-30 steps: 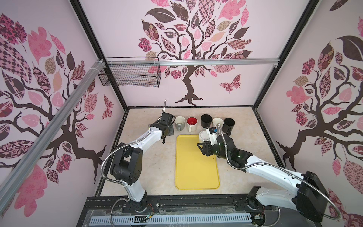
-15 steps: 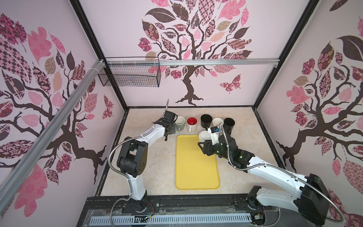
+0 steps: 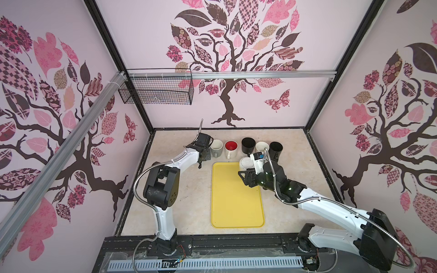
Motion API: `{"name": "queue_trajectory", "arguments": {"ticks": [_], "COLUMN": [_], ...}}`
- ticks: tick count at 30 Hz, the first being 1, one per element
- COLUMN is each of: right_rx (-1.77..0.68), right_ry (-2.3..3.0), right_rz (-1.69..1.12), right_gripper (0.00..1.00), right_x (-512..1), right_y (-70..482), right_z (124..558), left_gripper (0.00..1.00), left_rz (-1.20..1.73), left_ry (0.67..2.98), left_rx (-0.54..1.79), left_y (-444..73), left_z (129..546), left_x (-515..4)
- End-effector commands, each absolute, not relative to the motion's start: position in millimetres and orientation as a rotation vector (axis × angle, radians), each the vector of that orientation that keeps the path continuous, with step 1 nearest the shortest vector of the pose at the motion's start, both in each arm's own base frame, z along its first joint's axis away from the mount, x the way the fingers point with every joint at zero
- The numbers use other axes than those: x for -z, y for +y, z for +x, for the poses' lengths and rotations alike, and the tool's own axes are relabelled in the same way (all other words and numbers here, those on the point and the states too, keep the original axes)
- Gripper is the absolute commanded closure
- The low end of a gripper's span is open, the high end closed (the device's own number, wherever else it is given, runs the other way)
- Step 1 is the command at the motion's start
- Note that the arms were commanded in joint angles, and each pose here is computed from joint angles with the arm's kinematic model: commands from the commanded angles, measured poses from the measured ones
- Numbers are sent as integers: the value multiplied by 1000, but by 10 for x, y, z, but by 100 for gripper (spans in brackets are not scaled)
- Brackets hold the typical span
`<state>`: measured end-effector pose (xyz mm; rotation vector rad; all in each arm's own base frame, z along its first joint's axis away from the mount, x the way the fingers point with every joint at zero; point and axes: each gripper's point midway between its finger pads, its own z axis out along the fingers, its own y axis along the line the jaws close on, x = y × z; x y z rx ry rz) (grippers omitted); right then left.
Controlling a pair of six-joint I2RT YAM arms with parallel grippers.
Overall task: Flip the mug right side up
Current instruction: 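Lower the light blue mug upright beside the grey mug and open the left gripper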
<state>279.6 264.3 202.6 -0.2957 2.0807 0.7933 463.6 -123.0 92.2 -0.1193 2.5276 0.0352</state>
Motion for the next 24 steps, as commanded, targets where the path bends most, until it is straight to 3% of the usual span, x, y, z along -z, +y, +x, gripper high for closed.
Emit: {"name": "queue_trajectory", "arguments": {"ticks": [1,24], "right_rx": [-775,-783], "right_ry": [2064,2087], "right_rz": [-295,-314], "right_gripper": [38,29], "right_x": [-2076,-1993], "right_y": [2615,2670], "right_z": [2821,2827], "left_gripper": [100,98], "left_rz": [-155,-138], "left_ry": [2385,2394], "left_rx": [11,49], "left_y": [-1288,-1330], "left_z": [4977,4972], "left_x": [-1323,-1329]}}
